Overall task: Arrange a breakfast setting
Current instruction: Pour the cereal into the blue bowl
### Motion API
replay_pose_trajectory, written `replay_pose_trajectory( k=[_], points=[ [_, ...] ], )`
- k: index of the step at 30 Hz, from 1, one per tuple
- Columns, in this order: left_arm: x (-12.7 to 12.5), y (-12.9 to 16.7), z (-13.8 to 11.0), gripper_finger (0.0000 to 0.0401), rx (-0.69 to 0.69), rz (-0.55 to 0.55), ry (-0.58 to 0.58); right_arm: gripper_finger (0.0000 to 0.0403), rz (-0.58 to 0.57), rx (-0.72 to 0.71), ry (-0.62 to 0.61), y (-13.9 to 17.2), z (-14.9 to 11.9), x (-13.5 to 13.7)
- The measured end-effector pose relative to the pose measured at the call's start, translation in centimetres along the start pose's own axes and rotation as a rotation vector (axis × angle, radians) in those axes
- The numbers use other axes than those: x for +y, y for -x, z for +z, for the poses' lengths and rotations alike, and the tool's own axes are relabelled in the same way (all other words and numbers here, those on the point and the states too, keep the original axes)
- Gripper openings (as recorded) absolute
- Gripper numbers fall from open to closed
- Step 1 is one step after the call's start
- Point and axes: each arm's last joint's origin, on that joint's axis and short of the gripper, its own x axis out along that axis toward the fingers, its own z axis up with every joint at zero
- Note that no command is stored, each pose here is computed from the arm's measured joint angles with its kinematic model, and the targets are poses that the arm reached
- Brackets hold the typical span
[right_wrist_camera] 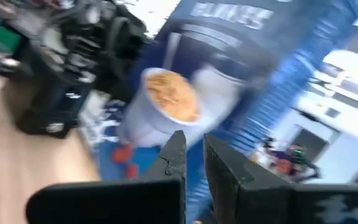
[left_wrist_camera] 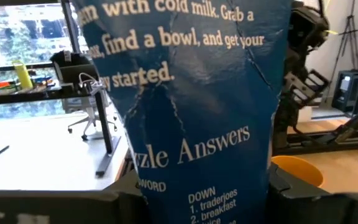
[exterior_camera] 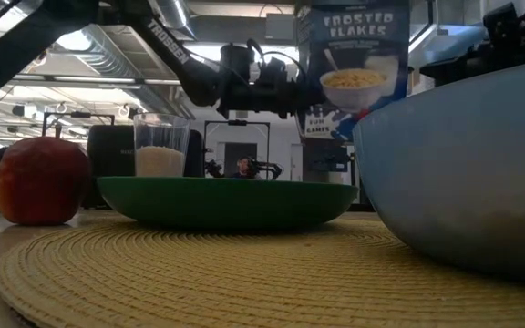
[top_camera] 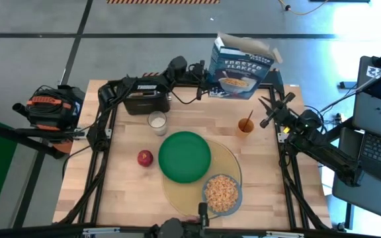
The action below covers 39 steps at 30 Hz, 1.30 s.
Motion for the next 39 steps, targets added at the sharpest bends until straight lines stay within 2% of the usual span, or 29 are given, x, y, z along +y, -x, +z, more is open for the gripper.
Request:
replay_pose_trajectory(
  k=[3,7,9,13,15,18,23,30,36,39],
  points=[
    [-0.1,0.0,0.1,0.0132,-0.009,-0.045,-0.005,0.0064,-0.061,0.0,0.02,0.0,0.5,-0.5],
    [0.0,0.1,0.1,0.0132,-0.01,-0.072,-0.006,0.0141,-0.06,0.005,0.02,-0.5,1.7,-1.4],
    [0.0,0.2,0.1,0.0132,-0.01,-0.07,-0.011,0.0183,-0.037,0.026,0.021,-1.3,2.3,-1.8],
    [0.1,0.2,0.1,0.0132,-0.011,-0.062,-0.014,0.0254,0.086,0.062,0.004,-3.7,3.4,-2.3],
    [0.2,0.3,0.1,0.0132,-0.013,-0.059,-0.013,0.0282,0.125,0.092,-0.001,-5.1,4.0,-2.7],
    [0.6,0.5,0.4,0.0132,-0.017,-0.032,-0.015,0.0308,0.114,0.157,0.005,-6.9,4.7,-3.8],
    [0.7,0.6,0.3,0.0132,-0.009,-0.017,-0.007,0.0317,0.081,0.19,0.004,-8.3,5.2,-5.8],
    [0.7,0.7,0.0,0.0132,0.007,-0.044,0.003,0.0298,0.039,0.233,-0.032,-8.3,4.3,-7.6],
    [0.5,0.5,0.1,0.0132,0.001,-0.038,-0.025,0.0294,0.08,0.228,-0.07,-8.8,3.2,-8.3],
    [0.2,0.3,0.0,0.0132,0.011,-0.036,-0.046,0.0293,0.152,0.196,-0.092,-9.3,2.6,-8.3]
  ],
)
